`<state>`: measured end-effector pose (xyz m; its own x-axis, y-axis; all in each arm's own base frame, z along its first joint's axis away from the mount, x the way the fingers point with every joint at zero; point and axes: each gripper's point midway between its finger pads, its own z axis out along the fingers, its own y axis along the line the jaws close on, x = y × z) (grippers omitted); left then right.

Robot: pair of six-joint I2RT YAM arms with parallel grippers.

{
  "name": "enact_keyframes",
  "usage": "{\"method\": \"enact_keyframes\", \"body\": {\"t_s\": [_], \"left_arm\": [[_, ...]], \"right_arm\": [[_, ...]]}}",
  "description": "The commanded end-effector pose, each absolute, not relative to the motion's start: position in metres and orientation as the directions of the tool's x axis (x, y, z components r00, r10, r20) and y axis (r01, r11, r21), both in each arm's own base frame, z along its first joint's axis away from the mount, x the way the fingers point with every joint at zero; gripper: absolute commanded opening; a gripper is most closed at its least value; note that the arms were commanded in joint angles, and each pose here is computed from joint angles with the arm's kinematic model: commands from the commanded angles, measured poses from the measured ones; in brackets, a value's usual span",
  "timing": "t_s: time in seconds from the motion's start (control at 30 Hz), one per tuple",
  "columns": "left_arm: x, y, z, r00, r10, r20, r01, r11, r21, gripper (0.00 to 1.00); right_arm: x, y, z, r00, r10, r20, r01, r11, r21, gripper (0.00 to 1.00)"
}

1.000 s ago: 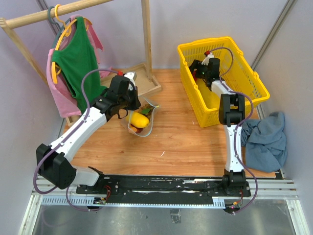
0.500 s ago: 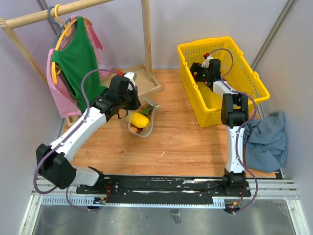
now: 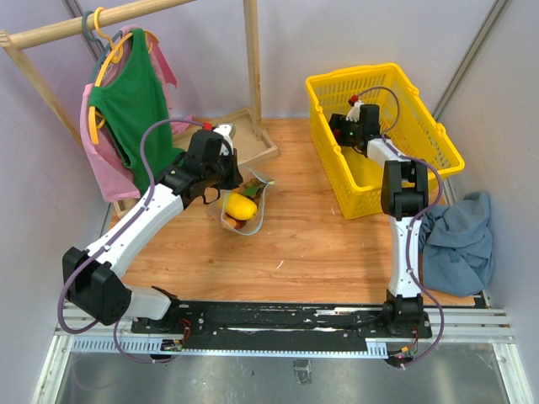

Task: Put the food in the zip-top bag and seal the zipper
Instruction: Pick up the fake fruit from the bin.

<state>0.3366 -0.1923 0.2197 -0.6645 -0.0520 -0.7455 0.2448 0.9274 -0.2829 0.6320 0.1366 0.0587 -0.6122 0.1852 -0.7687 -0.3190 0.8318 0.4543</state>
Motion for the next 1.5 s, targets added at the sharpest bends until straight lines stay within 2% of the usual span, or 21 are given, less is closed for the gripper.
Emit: {"method": "enact_keyframes", "body": {"t_s": [0.0, 0.07, 0.27, 0.57, 0.7, 0.87, 1.1, 1.23, 1.47], "left_arm": [[0.340, -0.195, 0.234, -0.627, -0.058, -0.777, 0.278, 0.915, -0.293, 0.00], [0.340, -0.196, 0.234, -0.627, -0.056, -0.777, 0.285, 0.912, -0.296, 0.00], [0.339, -0.198, 0.241, -0.627, -0.063, -0.776, 0.292, 0.905, -0.309, 0.00], [0.332, -0.200, 0.239, -0.646, -0.066, -0.760, 0.297, 0.896, -0.330, 0.00], [0.332, -0.204, 0.231, -0.665, -0.075, -0.743, 0.289, 0.891, -0.349, 0.00], [0.331, -0.205, 0.234, -0.678, -0.081, -0.731, 0.281, 0.890, -0.360, 0.00], [0.329, -0.204, 0.240, -0.685, -0.097, -0.722, 0.262, 0.892, -0.369, 0.00], [0.328, -0.203, 0.251, -0.670, -0.132, -0.730, 0.244, 0.890, -0.385, 0.00], [0.326, -0.210, 0.268, -0.639, -0.119, -0.760, 0.225, 0.916, -0.333, 0.00]], "right_arm": [[0.625, 0.130, 0.061, -0.620, 0.168, -0.766, -0.304, 0.849, 0.432, 0.60], [0.624, 0.126, 0.073, -0.599, 0.160, -0.784, -0.308, 0.858, 0.410, 0.54], [0.614, 0.106, 0.112, -0.546, 0.144, -0.825, -0.287, 0.893, 0.346, 0.45], [0.565, 0.078, 0.163, -0.518, 0.095, -0.850, -0.220, 0.946, 0.240, 0.43], [0.534, 0.067, 0.205, -0.493, 0.065, -0.868, -0.206, 0.960, 0.189, 0.43], [0.491, 0.070, 0.244, -0.465, 0.096, -0.880, -0.205, 0.956, 0.212, 0.42], [0.430, 0.120, 0.285, -0.421, 0.111, -0.900, -0.308, 0.916, 0.257, 0.42], [0.393, 0.159, 0.314, -0.345, 0.102, -0.933, -0.395, 0.886, 0.243, 0.42], [0.323, 0.247, 0.343, -0.252, 0.073, -0.965, -0.656, 0.720, 0.226, 0.42]]}}
